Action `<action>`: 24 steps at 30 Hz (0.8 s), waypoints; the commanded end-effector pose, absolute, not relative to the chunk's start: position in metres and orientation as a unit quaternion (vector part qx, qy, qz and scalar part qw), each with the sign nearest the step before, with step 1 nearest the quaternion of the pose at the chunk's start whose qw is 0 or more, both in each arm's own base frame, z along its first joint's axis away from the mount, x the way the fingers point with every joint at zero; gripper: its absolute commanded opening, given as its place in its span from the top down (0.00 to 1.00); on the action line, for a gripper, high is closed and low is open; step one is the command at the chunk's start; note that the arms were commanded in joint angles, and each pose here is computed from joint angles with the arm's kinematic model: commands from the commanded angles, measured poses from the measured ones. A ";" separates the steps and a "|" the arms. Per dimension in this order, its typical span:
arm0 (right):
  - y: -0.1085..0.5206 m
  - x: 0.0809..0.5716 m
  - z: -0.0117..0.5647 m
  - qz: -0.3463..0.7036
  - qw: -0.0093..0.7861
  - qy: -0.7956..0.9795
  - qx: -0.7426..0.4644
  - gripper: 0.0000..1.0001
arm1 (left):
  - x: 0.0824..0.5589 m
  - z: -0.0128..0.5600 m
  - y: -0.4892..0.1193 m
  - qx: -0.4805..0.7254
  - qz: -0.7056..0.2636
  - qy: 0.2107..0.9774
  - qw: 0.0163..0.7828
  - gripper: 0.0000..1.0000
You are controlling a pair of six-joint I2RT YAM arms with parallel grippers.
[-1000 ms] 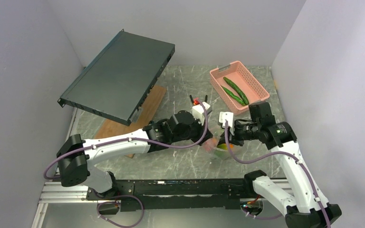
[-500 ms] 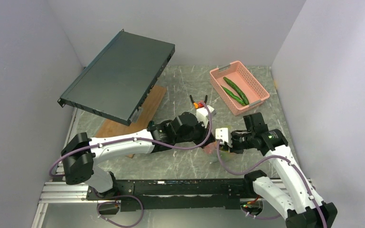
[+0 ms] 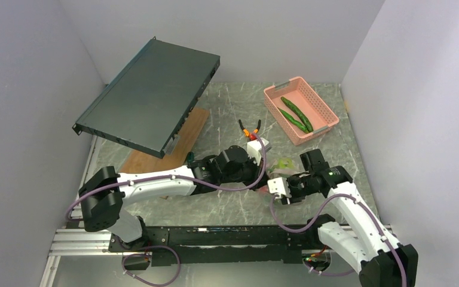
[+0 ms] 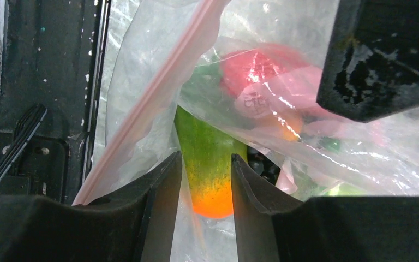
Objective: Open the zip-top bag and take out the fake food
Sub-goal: Pick up the fake fruit from the zipper food storage bag.
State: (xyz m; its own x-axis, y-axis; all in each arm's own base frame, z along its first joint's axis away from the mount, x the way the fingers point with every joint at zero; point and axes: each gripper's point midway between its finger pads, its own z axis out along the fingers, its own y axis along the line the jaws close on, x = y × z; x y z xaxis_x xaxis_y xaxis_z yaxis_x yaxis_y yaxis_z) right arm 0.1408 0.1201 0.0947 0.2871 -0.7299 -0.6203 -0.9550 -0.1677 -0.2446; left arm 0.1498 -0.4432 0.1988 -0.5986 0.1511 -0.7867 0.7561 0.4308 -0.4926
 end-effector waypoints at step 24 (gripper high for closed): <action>0.112 0.159 0.046 0.144 0.287 0.555 -0.767 0.36 | 0.141 0.166 -0.449 0.290 -0.461 0.779 0.311 1.00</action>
State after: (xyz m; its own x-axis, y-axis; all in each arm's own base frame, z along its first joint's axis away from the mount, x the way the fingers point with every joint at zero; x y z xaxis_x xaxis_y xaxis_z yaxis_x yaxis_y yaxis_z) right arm 0.1523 0.1164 0.0540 0.3311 -0.7482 -0.5750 -0.9406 -0.2129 -0.2645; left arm 0.1453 -0.4443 0.1671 -0.6335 0.1722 -0.7543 0.7359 0.4353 -0.5187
